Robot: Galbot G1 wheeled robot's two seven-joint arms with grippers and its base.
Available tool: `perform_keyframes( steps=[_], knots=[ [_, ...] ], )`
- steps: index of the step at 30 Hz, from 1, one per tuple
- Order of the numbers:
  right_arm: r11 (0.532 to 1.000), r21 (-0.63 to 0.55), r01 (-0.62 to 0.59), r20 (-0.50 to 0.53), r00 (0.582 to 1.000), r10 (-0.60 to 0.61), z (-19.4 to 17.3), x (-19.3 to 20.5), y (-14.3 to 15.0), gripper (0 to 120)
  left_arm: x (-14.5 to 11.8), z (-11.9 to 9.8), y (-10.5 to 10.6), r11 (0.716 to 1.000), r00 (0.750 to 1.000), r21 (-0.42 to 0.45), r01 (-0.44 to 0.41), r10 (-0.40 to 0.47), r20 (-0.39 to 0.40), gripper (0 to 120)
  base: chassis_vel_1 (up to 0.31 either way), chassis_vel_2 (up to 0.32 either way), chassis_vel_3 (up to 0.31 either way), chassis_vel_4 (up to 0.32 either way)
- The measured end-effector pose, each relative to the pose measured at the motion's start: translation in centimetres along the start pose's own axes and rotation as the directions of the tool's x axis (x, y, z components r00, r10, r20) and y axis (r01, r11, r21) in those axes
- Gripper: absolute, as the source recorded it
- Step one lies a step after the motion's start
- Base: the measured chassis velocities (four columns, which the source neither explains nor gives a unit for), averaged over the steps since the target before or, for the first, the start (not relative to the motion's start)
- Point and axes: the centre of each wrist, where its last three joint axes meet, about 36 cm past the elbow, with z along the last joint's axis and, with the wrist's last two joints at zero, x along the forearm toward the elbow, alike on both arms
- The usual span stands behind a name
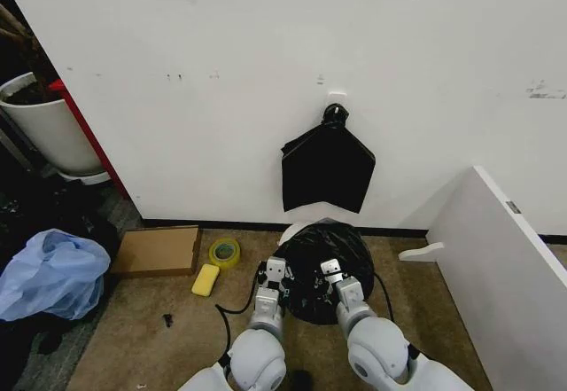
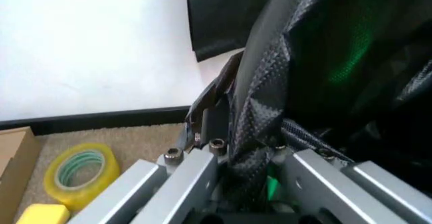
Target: Place the garbage bag over the trash bin.
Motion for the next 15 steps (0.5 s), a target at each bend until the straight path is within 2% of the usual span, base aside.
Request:
perform_keyframes(
  steps=[5, 15],
  knots=[
    [0.993, 0.112, -0.023, 0.007, 1.0, 0.023, 1.3, -1.1, 0.7, 0, 0.6, -0.4, -0.4, 1.0, 1.0, 0.008, -0.021, 0.021, -0.002, 0, 0.0, 0.0, 0.0, 0.0],
    [0.988, 0.15, -0.049, -0.024, 0.998, 0.053, 2.1, -2.6, 0.1, 0, 1.8, 0.2, -0.7, 0.999, 0.999, -0.014, -0.045, 0.045, -0.006, 0, 0.0, 0.0, 0.0, 0.0]
  ],
)
